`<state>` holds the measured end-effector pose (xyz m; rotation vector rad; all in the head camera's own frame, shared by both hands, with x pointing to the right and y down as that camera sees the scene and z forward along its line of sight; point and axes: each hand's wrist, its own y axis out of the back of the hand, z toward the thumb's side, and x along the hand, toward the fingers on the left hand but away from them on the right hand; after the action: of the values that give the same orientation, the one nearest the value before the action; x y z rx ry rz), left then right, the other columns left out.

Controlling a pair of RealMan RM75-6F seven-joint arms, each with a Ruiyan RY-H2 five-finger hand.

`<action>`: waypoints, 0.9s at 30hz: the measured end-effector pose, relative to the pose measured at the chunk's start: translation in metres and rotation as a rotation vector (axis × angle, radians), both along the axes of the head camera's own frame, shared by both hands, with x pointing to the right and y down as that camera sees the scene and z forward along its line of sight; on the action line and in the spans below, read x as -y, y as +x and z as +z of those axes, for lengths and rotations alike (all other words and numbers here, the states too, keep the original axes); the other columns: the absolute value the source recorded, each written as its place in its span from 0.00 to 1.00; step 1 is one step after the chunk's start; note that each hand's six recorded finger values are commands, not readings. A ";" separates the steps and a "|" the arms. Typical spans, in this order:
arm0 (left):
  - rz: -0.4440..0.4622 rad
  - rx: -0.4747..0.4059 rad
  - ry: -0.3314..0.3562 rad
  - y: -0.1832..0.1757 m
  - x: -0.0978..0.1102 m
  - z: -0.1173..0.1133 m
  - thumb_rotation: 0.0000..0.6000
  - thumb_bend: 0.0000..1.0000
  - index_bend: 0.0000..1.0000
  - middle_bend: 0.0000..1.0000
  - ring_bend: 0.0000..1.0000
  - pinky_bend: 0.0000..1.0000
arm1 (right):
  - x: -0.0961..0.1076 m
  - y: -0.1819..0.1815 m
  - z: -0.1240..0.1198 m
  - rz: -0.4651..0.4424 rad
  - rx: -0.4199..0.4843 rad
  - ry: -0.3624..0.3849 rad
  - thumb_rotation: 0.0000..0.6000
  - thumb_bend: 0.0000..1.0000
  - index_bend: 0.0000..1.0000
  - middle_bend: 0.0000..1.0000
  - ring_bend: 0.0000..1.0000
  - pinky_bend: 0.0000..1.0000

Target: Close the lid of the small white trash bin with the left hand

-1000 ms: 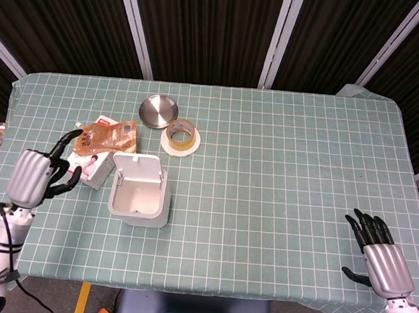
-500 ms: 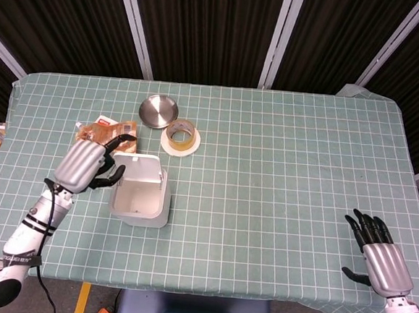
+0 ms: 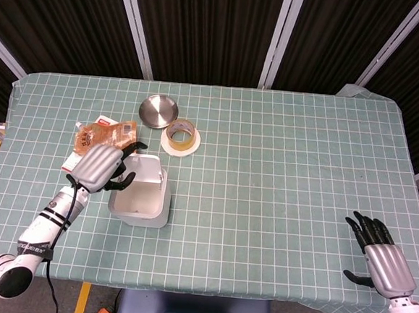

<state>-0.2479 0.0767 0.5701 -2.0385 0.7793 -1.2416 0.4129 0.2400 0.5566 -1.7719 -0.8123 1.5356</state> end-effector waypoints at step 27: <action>0.137 0.104 -0.073 -0.016 -0.044 -0.014 1.00 0.48 0.24 1.00 1.00 1.00 | -0.005 -0.004 0.002 -0.020 0.000 -0.026 1.00 0.12 0.00 0.00 0.00 0.00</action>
<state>-0.2635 0.1203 0.5558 -2.0299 0.5444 -1.3027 0.4088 0.2447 0.5584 -1.7932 -0.7754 1.5397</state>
